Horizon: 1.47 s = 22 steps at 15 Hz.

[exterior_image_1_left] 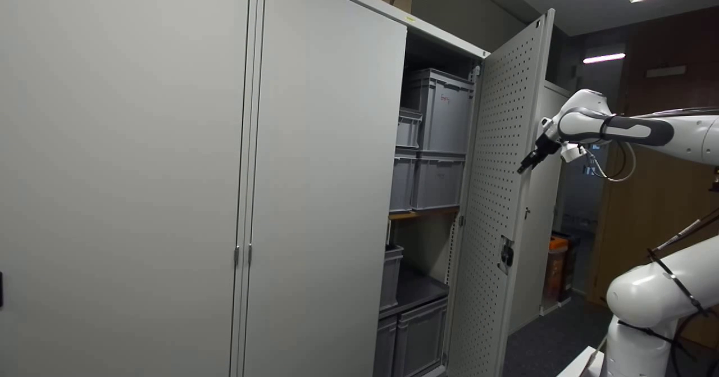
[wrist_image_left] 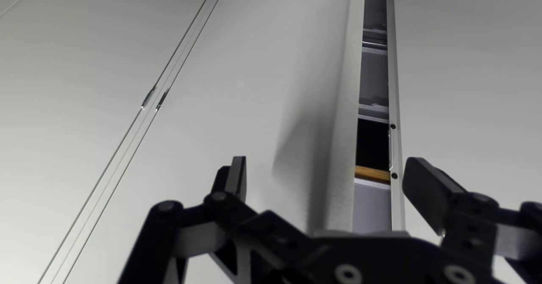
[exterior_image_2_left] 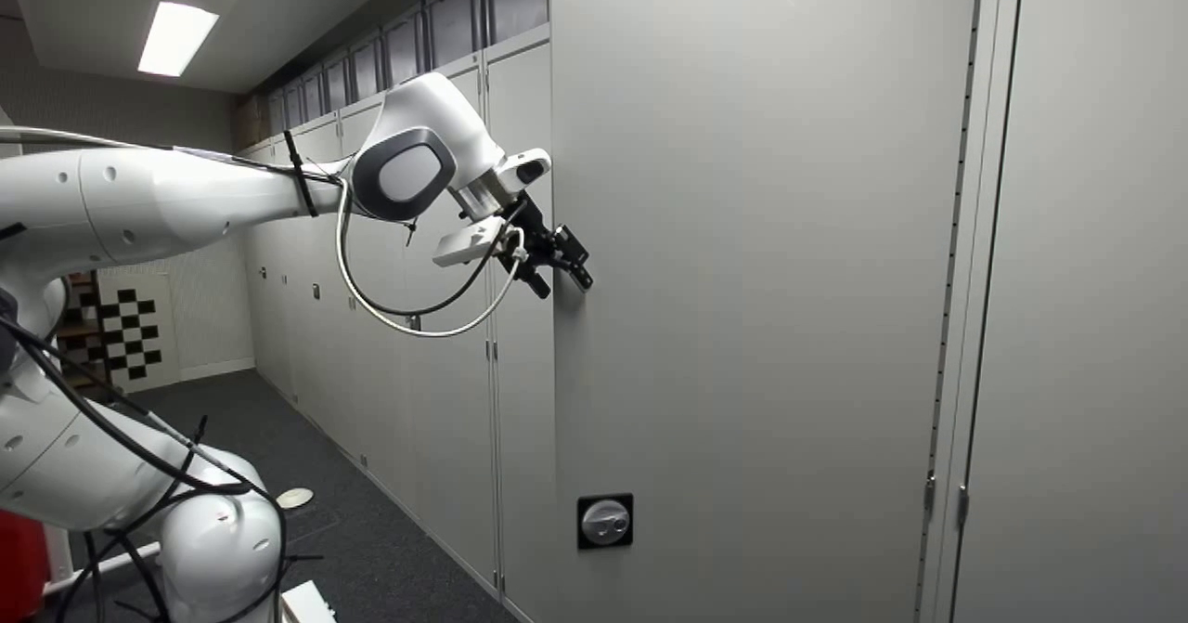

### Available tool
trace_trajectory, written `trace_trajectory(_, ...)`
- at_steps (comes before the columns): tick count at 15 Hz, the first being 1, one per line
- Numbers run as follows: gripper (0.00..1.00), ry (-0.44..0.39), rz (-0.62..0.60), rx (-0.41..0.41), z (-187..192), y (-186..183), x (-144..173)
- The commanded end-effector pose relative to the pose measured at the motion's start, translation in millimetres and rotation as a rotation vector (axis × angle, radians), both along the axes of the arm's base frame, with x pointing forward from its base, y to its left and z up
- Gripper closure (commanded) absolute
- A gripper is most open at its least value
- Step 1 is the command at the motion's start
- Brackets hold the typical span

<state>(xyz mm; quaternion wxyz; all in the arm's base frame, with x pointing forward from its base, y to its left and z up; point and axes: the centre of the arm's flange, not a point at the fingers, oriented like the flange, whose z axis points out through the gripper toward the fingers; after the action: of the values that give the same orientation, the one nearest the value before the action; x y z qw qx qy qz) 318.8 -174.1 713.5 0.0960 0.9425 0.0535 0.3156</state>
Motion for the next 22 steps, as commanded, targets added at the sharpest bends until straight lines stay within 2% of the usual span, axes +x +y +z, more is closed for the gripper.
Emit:
trace_trajectory(1,0.0,-0.05,0.05,-0.008,13.8,7.3,32.7)
trace_trajectory(11,0.0,-0.043,0.071,-0.019,9.0,36.5,16.0)
trace_trajectory(22,0.0,-0.06,0.108,-0.04,16.4,55.4,22.8)
